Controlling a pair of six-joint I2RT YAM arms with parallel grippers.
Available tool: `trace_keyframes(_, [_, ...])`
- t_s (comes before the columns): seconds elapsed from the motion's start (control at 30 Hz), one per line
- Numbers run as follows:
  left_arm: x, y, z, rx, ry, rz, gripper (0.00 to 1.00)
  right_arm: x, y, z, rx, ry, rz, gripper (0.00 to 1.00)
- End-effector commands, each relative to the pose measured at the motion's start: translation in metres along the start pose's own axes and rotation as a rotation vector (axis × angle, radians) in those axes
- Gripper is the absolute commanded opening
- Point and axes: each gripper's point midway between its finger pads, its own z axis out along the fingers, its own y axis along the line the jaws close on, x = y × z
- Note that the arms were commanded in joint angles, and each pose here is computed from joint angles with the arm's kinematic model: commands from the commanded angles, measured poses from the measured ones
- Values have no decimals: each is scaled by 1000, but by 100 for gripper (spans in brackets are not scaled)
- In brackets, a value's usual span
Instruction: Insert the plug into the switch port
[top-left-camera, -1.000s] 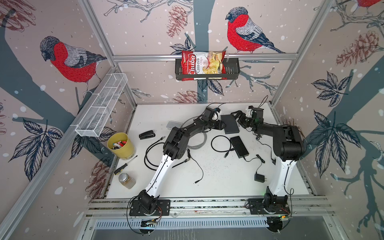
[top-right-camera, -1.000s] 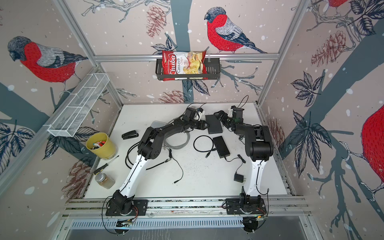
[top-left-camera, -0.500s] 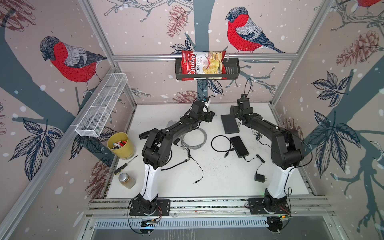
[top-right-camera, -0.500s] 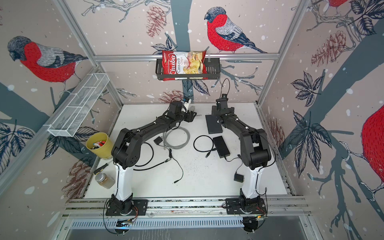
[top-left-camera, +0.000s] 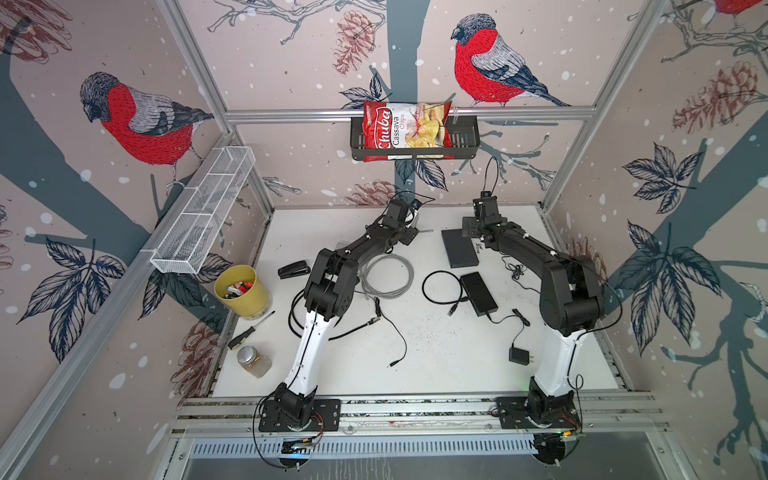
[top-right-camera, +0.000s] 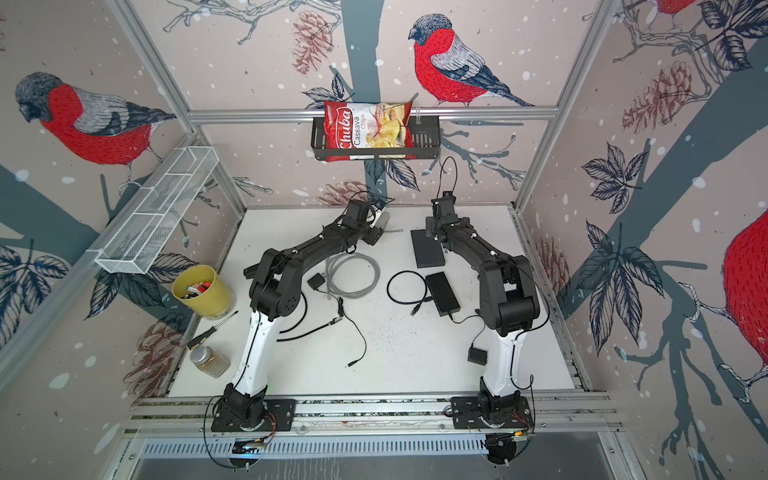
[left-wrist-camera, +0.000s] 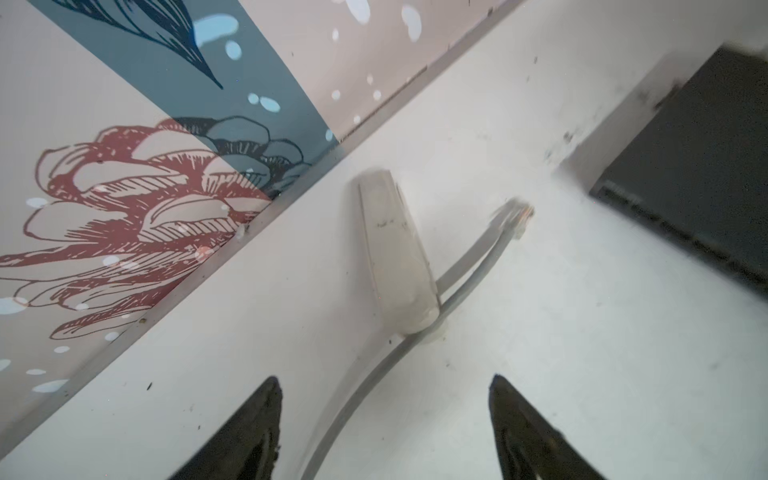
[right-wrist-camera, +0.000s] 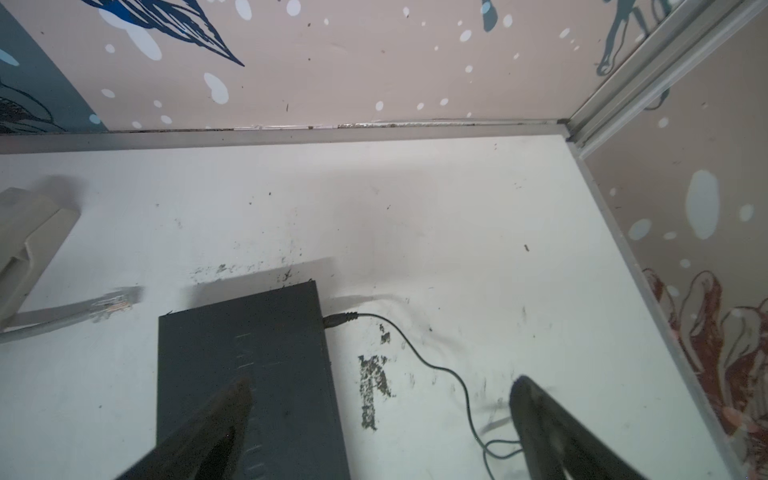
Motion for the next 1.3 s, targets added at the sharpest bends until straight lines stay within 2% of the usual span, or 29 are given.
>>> trace_keyframes(0.0, [16, 15, 7, -34, 63, 119, 76, 12, 16, -1, -80, 48, 12, 96])
trace_keyframes(0.23, [44, 27, 24, -10, 104, 107, 73, 29, 28, 1, -143, 95, 23, 95])
trace_keyframes(0.4, [58, 22, 36, 55, 125, 89, 67, 34, 34, 0, -165, 110, 33, 95])
trace_keyframes(0.47, [60, 18, 39, 77, 131, 97, 61, 33, 34, -2, -169, 110, 36, 95])
trace_keyframes(0.63, [57, 7, 33, 156, 117, 116, 26, 29, 32, -7, -171, 101, 42, 95])
trace_keyframes(0.73, [58, -5, 25, 217, 101, 140, 18, 27, 30, -8, -166, 96, 42, 95])
trace_keyframes(0.9, [54, -8, 10, 240, 82, 137, 8, 25, 36, -10, -202, 100, 60, 95])
trace_keyframes(1.07, [39, -19, -12, 320, 27, 162, 3, 13, 59, -21, -346, 111, 167, 93])
trace_keyframes(1.17, [29, -24, -25, 341, -19, 177, 3, 0, 64, -24, -433, 125, 311, 86])
trace_keyframes(1.27, [17, -31, -40, 354, -89, 215, 3, -9, 68, -23, -566, 161, 493, 75])
